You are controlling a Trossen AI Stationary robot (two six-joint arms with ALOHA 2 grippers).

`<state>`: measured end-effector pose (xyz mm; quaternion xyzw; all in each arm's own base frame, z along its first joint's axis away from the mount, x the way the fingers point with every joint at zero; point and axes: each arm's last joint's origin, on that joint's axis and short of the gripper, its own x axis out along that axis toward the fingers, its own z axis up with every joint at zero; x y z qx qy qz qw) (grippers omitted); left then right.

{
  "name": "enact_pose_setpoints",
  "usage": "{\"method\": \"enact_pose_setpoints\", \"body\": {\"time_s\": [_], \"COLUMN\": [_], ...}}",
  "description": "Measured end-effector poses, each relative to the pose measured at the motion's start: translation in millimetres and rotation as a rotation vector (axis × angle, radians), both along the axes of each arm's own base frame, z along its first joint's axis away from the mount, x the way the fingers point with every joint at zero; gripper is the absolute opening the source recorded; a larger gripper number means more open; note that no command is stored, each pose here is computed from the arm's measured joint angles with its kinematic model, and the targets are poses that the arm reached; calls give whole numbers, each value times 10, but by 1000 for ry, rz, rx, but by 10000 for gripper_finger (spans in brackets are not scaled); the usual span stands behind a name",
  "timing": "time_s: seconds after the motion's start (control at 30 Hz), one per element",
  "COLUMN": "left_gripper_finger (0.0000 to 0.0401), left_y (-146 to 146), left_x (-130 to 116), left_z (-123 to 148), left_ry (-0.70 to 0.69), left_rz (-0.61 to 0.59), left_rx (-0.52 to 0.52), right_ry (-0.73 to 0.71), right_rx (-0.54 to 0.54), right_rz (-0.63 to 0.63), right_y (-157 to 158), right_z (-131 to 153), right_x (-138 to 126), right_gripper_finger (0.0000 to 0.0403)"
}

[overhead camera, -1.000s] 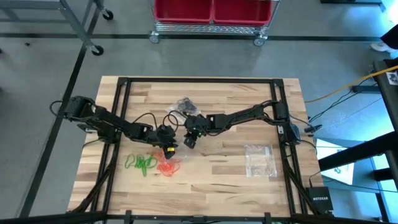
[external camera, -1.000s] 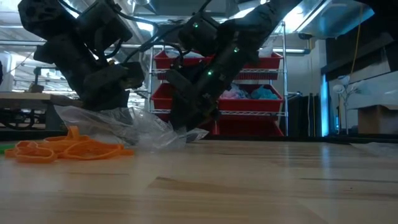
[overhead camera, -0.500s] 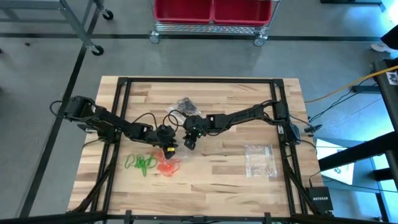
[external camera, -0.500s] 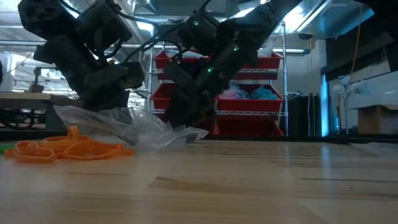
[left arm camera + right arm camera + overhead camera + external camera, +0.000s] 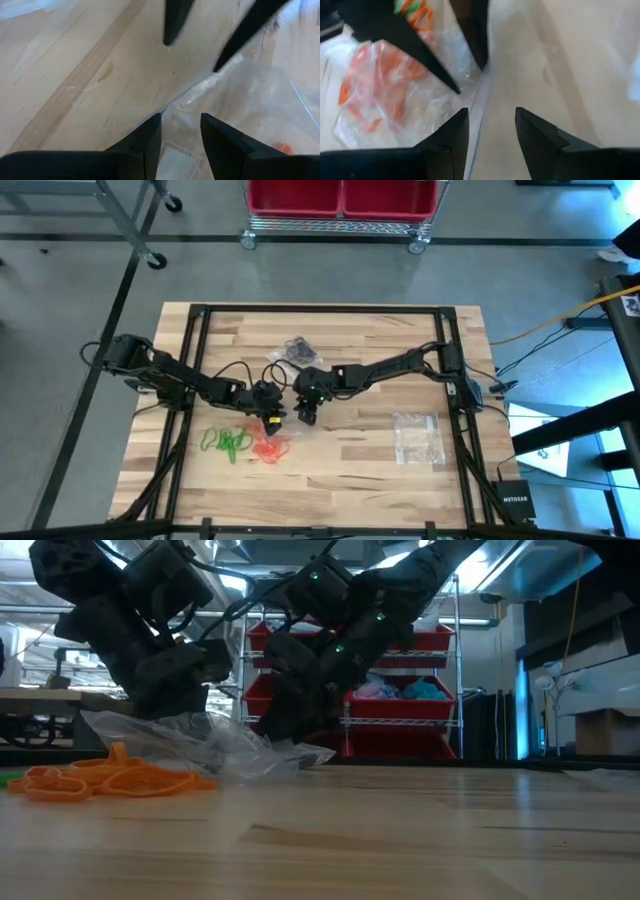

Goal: Sort rubber bands
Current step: Open the transparent zip bag

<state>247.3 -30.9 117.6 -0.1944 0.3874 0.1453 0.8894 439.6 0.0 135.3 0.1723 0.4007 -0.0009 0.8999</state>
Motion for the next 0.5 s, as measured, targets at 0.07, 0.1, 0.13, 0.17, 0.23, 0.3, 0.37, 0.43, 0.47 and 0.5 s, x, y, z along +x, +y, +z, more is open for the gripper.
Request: {"method": "enact_pose_setpoints", "body": {"time_s": [0.07,0.1,0.13,0.17,0.23,0.3,0.37,0.43,0.47,0.5], "left_gripper_finger": [129,129,129,129,129,129,129,129,129,129], "left_y": [7,13,21,30,33,32,32,31,31,31], "left_x": [2,3,4,5,5,9,13,19,21,22], "left_z": [1,1,1,1,1,4,8,14,15,16], "left_ry": [-1,-1,-2,-2,-2,-6,-12,-20,-22,-23], "left_rz": [2,5,9,14,15,14,11,8,4,1], "left_rx": [0,0,0,-1,-2,-2,0,2,5,7], "right_ry": [5,9,12,15,22,35,44,46,53,63], "right_rx": [-11,-17,-18,-18,-16,-2,2,-2,-7,-11], "right_rz": [-3,-8,-10,-14,-18,-21,-22,-27,-37,-51], "right_y": [20,20,20,17,13,13,14,12,10,7], "right_z": [1,0,-2,-5,-32,-62,-70,-70,-74,-80], "right_x": [0,-2,-4,-5,-2,-4,-9,-11,-16,-22], "right_gripper_finger": [153,153,153,153,153,153,153,153,153,153]}}
